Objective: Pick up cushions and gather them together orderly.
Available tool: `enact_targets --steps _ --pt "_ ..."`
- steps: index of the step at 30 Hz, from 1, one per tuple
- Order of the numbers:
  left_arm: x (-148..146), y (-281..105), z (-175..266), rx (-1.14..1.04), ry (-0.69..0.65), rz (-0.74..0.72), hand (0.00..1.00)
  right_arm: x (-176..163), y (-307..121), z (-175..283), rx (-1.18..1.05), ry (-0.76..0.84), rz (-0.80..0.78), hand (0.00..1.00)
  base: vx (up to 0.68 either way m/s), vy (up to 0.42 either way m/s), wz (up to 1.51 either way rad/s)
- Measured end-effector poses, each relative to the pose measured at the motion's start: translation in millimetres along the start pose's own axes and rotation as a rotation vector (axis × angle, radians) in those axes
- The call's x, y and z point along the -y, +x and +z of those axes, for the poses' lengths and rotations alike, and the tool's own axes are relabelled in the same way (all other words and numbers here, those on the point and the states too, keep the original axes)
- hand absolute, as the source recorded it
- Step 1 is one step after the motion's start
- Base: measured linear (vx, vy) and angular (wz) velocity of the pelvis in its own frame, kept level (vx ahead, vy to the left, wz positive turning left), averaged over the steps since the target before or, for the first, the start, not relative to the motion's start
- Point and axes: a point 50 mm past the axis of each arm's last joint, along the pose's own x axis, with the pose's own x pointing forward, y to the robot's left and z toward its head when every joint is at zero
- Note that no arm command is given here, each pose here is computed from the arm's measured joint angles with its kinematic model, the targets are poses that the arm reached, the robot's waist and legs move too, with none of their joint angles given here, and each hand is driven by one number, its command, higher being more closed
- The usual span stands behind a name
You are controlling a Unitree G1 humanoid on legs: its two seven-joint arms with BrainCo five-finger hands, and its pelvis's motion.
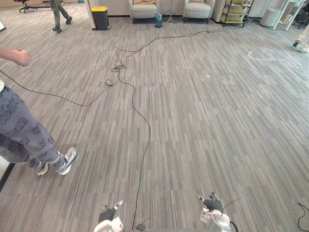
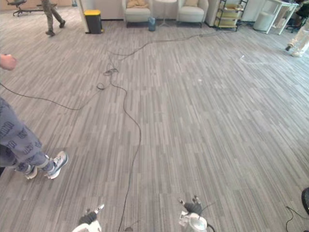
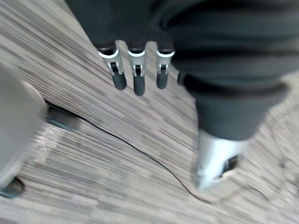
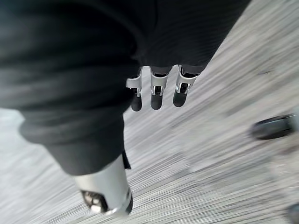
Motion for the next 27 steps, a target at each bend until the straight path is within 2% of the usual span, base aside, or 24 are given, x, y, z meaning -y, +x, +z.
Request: enact_targets --steps 7,27 --pt "1 4 -3 -0.031 0.084 -0.016 0.00 4 4 -11 -0.088 0.006 0.004 0.00 0.00 0.000 0.00" --pt "6 8 2 -0.037 0.158 -0.057 0.00 8 10 -12 -0.145 -0.002 0.008 0.00 0.00 -0.005 0.02"
